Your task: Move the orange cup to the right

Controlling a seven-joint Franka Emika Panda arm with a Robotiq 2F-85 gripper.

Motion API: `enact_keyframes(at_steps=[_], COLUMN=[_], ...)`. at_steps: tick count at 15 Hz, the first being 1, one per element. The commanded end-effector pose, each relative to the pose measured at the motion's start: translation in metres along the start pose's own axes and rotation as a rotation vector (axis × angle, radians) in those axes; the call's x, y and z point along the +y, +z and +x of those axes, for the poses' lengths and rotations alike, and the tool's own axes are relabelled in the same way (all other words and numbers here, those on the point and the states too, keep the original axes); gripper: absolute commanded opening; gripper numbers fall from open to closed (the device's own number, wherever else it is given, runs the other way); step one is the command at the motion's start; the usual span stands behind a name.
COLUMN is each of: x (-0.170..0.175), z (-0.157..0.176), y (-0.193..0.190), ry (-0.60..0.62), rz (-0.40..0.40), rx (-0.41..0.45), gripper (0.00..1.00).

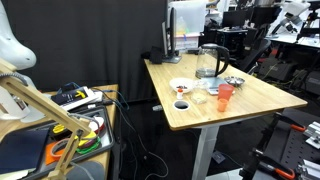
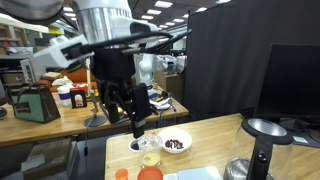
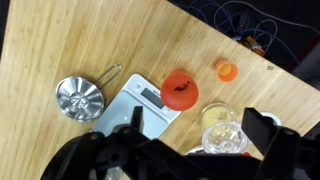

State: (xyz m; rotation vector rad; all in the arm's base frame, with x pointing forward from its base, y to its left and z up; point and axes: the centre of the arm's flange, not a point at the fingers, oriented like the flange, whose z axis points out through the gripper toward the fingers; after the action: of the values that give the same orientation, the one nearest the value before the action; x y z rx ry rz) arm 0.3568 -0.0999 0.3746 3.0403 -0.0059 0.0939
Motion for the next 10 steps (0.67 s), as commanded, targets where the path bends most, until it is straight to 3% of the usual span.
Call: enact_keyframes(at_steps=[1, 3, 4, 10], x=[-0.026, -0.049, -0.041, -0.044], z=[0.007, 0.005, -0.002, -0.001], y=[0.036, 0.051, 0.043, 0.044], ry=[0.028, 0.003, 0.010, 0.014], rz=[0.083, 0.163, 0.114, 0.120], rx=[-0.046, -0.078, -0.089, -0.092], gripper=[1.00, 1.00, 1.00, 1.00])
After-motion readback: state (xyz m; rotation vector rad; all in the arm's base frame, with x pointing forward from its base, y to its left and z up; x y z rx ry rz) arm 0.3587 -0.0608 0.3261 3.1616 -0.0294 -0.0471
